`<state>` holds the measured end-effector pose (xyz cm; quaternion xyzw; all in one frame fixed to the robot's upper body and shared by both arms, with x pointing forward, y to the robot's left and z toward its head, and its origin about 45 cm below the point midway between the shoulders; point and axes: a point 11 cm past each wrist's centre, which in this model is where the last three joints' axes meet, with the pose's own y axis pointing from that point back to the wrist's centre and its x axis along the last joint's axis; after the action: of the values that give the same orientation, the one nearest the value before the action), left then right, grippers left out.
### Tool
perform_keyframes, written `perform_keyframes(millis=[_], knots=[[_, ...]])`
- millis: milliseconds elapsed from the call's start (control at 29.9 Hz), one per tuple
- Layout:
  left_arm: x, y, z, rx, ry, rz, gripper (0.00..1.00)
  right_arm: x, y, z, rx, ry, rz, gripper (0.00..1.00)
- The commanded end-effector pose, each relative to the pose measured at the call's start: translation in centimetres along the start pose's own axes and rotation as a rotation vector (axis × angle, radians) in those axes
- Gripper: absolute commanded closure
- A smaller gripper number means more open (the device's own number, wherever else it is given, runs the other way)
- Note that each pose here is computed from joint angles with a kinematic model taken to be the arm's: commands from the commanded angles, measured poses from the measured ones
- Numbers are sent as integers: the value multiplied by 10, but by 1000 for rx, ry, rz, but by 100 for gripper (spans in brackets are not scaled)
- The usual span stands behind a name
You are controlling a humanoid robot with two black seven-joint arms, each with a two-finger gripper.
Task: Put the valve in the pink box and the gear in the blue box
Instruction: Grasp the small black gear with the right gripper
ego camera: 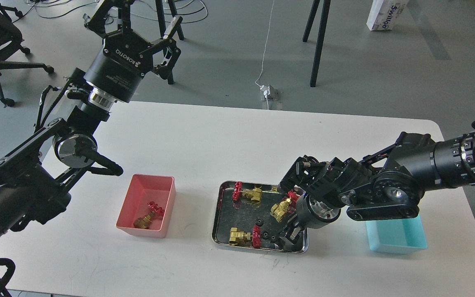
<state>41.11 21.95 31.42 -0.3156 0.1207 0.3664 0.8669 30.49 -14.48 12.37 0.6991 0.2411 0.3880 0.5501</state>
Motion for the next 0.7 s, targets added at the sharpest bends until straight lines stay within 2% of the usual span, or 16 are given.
perform_keyframes(millis=[0,668], knots=[[0,1,-1,1,1,2,21,-1,-2,1,-4,-4,0,50],[1,5,-8,7,17,14,21,-8,-12,4,-7,-27,6,54]])
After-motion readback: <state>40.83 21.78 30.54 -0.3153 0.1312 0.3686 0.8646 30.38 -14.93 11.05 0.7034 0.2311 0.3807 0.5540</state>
